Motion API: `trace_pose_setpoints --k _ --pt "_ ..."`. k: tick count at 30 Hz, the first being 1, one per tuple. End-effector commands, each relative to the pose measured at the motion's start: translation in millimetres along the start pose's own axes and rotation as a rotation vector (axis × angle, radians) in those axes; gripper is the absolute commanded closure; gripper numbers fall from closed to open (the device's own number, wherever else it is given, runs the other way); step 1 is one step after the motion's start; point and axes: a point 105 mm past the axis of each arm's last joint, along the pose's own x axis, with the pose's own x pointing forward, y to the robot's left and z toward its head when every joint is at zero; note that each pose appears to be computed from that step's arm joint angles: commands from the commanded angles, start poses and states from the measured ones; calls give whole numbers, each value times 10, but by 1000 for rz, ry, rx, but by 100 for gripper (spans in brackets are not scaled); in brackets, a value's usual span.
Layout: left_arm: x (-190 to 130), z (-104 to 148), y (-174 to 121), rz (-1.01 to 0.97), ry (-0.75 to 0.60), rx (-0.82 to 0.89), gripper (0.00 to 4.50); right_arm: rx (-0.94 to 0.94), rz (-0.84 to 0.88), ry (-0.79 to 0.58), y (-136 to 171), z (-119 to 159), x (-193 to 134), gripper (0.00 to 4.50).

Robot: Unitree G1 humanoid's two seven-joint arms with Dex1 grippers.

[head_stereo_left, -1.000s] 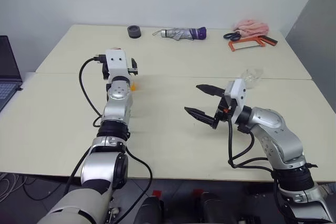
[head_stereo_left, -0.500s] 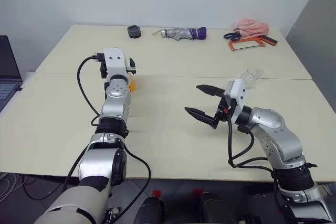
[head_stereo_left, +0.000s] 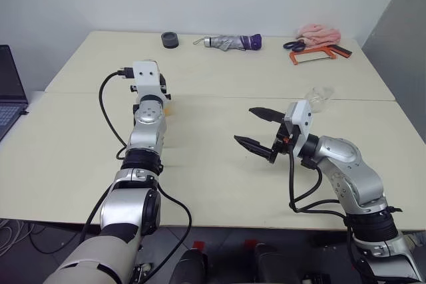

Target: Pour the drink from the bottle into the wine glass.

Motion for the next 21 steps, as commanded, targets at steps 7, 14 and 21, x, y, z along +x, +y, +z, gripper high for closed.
trace_pose_setpoints --k 7,14,21 --pt "-494 380 -723 -579 -222 -77 261 -68 -80 -9 -30 159 -231 0" --pt "-1102 487 -1140 -1106 -270 -121 263 -131 -154 26 67 278 -426 0" --pt "-1669 394 -1390 -1602 -198 -83 265 -45 -148 -17 147 485 -237 0"
